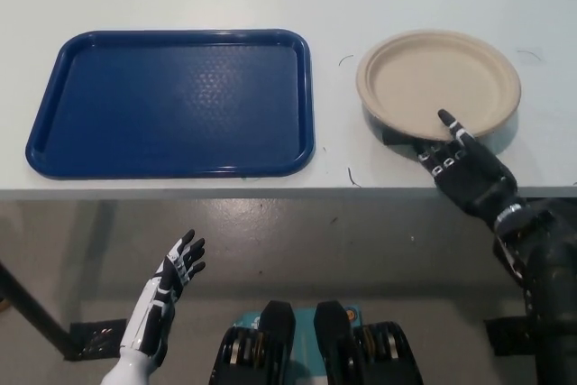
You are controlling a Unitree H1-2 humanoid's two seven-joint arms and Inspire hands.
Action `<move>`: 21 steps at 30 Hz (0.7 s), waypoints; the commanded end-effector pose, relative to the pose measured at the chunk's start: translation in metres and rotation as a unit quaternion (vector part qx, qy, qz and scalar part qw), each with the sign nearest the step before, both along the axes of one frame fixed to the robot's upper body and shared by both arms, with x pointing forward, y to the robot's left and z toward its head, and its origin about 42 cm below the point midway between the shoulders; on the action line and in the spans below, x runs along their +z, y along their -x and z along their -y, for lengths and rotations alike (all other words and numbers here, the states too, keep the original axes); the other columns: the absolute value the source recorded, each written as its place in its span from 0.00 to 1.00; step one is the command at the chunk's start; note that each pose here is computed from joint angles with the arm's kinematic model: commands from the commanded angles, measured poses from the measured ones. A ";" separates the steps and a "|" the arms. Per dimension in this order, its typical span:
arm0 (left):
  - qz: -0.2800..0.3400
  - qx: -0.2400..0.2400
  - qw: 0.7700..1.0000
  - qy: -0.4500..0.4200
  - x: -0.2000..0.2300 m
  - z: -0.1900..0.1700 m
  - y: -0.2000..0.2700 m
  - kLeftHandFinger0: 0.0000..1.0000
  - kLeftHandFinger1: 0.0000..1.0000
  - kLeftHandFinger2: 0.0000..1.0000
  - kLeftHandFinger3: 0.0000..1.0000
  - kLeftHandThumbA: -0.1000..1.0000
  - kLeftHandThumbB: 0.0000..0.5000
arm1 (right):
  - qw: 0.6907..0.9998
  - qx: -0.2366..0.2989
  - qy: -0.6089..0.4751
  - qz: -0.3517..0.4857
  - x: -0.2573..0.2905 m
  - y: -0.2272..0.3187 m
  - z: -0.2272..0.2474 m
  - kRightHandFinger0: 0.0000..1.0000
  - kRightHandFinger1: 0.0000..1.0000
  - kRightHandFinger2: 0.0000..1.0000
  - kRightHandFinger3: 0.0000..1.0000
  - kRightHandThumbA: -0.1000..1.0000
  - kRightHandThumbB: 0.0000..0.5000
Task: Use the right hand to pick up a plate from a leveled surface and place it into a tray on the left side
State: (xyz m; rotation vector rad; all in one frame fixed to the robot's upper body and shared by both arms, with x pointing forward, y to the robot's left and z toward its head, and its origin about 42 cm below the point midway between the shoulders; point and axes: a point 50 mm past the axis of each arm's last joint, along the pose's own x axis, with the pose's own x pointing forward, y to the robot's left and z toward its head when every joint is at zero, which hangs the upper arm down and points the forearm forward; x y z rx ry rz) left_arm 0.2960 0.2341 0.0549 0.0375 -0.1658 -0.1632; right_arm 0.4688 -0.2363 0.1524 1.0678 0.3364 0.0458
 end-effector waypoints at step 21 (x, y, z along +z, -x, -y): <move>0.041 -0.001 0.999 -0.004 0.015 -0.002 -0.012 1.00 1.00 1.00 1.00 1.00 0.73 | 0.992 -0.082 0.094 0.020 0.046 0.040 -0.001 0.00 0.24 0.64 1.00 0.00 0.02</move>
